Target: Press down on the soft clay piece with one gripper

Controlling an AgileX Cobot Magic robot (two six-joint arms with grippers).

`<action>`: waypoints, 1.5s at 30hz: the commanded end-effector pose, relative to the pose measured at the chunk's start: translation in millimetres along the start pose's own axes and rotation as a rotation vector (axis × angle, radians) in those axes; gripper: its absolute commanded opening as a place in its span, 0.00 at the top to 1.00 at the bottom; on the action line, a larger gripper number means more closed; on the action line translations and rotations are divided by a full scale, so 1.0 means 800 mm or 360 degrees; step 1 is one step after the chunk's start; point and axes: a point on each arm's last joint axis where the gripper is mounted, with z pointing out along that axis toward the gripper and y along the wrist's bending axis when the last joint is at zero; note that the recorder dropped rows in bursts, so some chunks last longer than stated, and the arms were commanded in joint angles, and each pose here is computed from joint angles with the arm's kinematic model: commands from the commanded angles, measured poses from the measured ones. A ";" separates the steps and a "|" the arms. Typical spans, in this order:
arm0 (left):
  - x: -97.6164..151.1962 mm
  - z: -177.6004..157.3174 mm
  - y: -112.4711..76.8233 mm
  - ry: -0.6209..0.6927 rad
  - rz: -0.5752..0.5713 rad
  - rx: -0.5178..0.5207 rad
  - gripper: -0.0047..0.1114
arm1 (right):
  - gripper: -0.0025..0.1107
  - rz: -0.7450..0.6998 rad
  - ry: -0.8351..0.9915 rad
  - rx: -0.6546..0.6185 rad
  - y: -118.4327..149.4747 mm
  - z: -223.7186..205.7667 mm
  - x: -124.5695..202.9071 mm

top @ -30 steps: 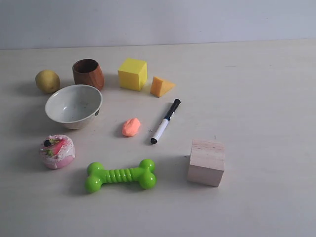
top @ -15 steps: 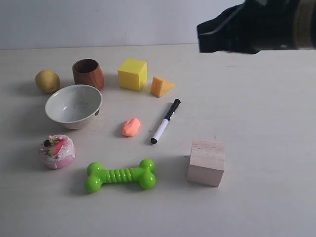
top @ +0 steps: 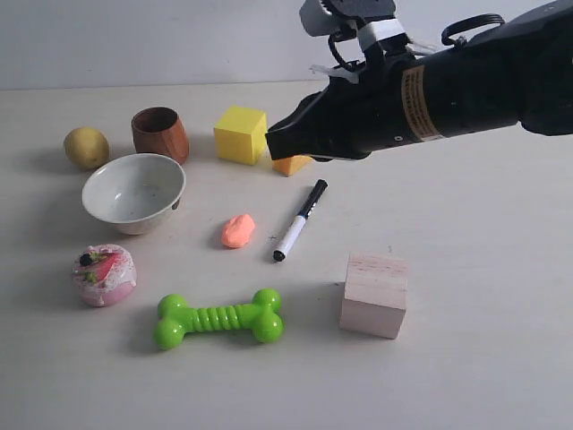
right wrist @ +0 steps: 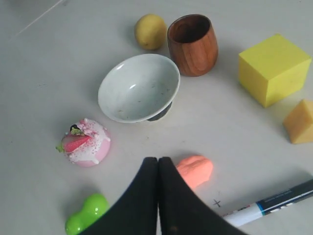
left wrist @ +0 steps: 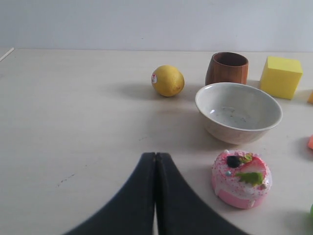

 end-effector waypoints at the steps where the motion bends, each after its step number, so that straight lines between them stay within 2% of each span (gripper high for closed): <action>1: -0.002 -0.001 0.000 -0.0025 -0.0002 0.0010 0.96 | 0.98 0.0047 -0.0035 -0.0010 0.001 0.000 -0.006; 10: -0.002 -0.001 0.000 -0.0025 -0.0002 0.0010 0.96 | 0.98 0.0057 -0.0048 -0.0010 0.002 0.000 -0.008; 16: -0.002 -0.001 0.000 -0.0025 -0.0002 0.0010 0.96 | 0.98 0.0099 -0.0091 0.0153 -0.012 0.004 -0.012; 20: -0.002 -0.001 0.000 -0.0025 -0.0002 0.0010 0.96 | 0.98 0.0211 -0.0069 0.0284 -0.031 0.023 -0.004; 27: -0.002 -0.001 0.000 -0.0025 -0.0002 0.0010 0.96 | 0.98 0.0235 0.0039 0.0128 -0.041 0.075 0.000; 33: -0.002 -0.001 0.000 -0.0025 -0.0002 0.0010 0.96 | 0.98 0.0204 0.0073 0.0117 -0.054 0.110 -0.006; 39: -0.002 -0.001 0.000 -0.0025 -0.0002 0.0010 0.96 | 0.98 0.0143 0.0153 -0.0016 -0.015 0.162 -0.008; 45: -0.002 -0.001 0.000 -0.0025 -0.0002 0.0010 0.96 | 0.98 0.0098 0.0195 0.0004 -0.015 0.176 0.005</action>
